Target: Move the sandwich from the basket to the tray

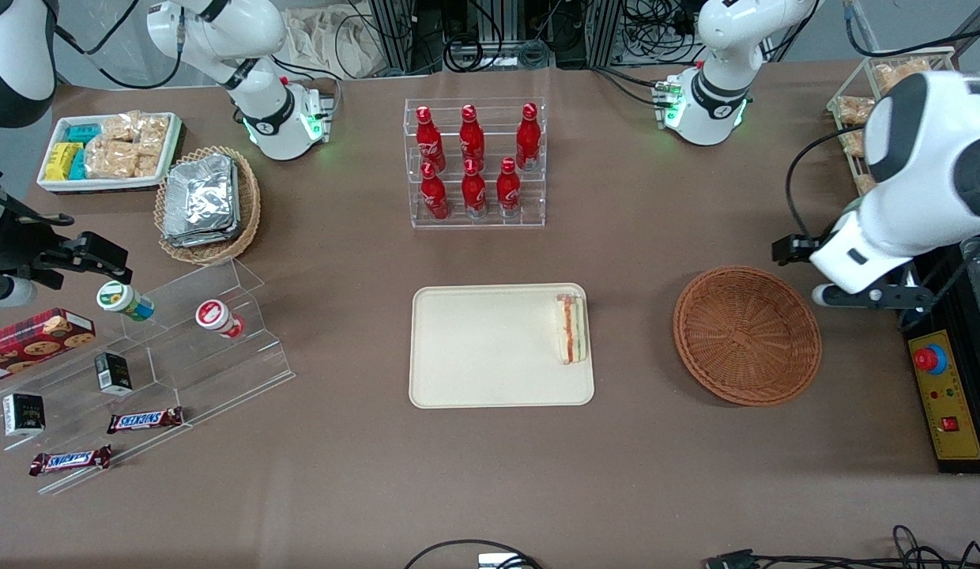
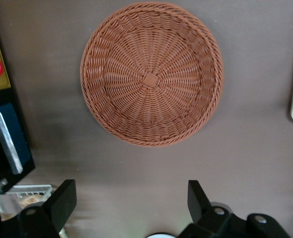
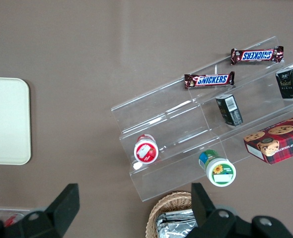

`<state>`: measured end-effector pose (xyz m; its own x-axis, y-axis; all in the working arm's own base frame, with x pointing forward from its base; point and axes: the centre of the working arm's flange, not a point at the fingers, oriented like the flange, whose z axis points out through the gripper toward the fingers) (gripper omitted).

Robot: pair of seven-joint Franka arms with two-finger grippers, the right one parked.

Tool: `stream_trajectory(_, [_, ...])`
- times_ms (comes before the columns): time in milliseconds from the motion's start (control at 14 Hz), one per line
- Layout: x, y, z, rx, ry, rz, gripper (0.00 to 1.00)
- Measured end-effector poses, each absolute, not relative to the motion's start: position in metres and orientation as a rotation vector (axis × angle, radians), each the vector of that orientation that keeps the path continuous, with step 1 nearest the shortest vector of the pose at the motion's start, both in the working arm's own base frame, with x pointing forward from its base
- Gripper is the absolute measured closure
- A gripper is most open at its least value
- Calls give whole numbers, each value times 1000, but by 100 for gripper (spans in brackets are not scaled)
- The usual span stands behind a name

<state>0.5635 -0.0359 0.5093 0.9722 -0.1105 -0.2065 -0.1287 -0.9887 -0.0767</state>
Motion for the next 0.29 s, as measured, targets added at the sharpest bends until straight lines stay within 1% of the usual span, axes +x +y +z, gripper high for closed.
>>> stream_trajectory(143, [568, -25, 537, -3049, 246, 287, 0])
stream_trajectory(286, [573, -19, 555, -3062, 279, 271, 0])
